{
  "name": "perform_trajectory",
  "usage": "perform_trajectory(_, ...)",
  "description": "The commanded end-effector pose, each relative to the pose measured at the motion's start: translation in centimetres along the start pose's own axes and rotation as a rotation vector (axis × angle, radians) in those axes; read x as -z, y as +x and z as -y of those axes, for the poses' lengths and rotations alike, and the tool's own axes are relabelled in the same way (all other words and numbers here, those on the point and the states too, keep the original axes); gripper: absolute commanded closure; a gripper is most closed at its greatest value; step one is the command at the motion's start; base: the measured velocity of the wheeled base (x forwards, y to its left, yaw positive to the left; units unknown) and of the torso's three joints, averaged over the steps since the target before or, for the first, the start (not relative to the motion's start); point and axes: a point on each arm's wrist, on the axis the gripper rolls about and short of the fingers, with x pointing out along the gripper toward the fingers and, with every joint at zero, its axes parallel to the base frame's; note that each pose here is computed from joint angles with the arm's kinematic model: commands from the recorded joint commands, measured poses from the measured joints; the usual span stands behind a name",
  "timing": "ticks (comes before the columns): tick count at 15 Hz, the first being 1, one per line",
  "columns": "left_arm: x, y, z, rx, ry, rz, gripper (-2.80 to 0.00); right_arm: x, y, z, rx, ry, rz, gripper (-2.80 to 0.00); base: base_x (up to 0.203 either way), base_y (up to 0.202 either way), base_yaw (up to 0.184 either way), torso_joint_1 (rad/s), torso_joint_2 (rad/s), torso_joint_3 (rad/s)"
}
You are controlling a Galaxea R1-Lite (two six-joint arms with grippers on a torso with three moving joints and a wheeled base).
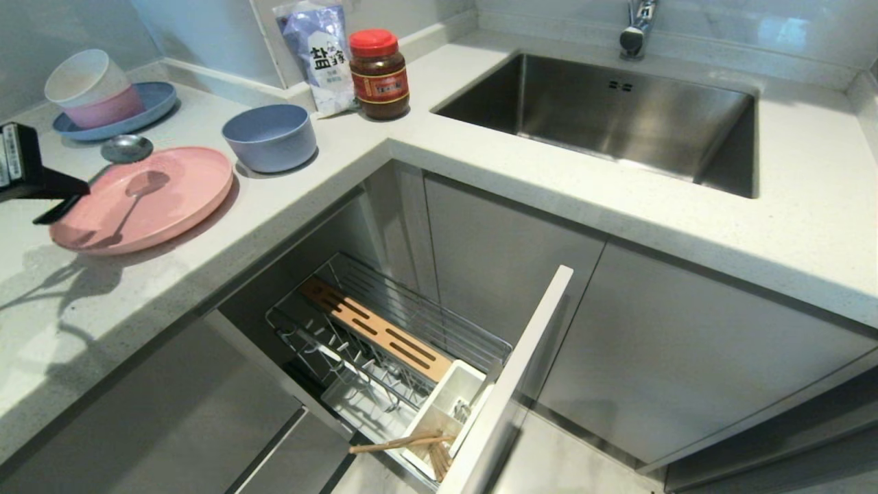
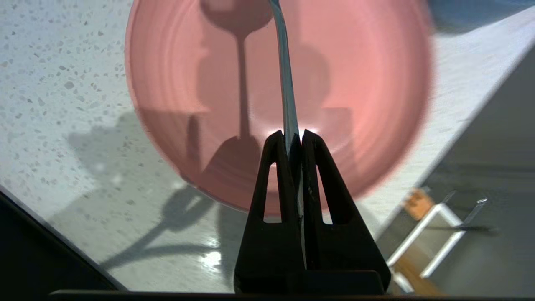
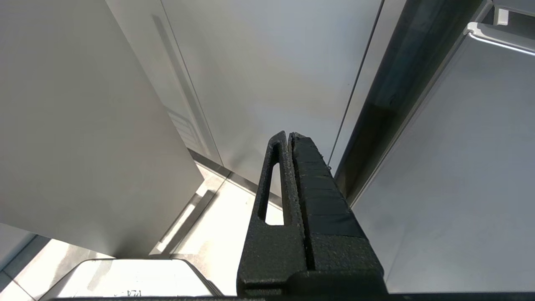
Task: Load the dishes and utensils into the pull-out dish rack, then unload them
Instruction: Pick up the spoon and place it in the cupboard
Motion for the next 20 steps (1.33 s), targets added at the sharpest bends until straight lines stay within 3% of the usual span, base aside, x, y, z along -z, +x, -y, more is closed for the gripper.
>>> perform_trajectory(1, -0.2, -2.8, 1.4, 0.035, -0.030, 0.070, 0.00, 0.1, 0.0, 0.0, -0.002, 0.000, 0.002, 0.00, 0.000, 0.000, 0.000, 0.000, 0.00, 0.000)
perform_trajectory(7, -0.3, -5.1, 5.3, 0.221, -0.151, 0.095, 0.00, 0.1, 0.0, 0.0, 0.000, 0.000, 0.002, 0.00, 0.000, 0.000, 0.000, 0.000, 0.00, 0.000)
perform_trajectory(9, -0.1, -4.8, 5.3, 0.172, -0.156, 0.088, 0.00, 0.0, 0.0, 0.0, -0.001, 0.000, 0.003, 0.00, 0.000, 0.000, 0.000, 0.000, 0.00, 0.000)
perform_trajectory(13, -0.1, -3.1, 4.1, -0.088, -0.118, 0.093, 0.00, 0.1, 0.0, 0.0, 0.000, 0.000, 0.002, 0.00, 0.000, 0.000, 0.000, 0.000, 0.00, 0.000)
perform_trajectory(14, 0.0, -2.6, 3.9, -0.134, -0.107, 0.081, -2.80, 0.0, 0.0, 0.0, -0.001, 0.000, 0.002, 0.00, 0.000, 0.000, 0.000, 0.000, 0.00, 0.000)
perform_trajectory(20, 0.7, 0.0, 3.6, -0.196, -0.069, -0.032, -2.80, 0.0, 0.0, 0.0, -0.001, 0.000, 0.003, 0.00, 0.000, 0.000, 0.000, 0.000, 0.00, 0.000)
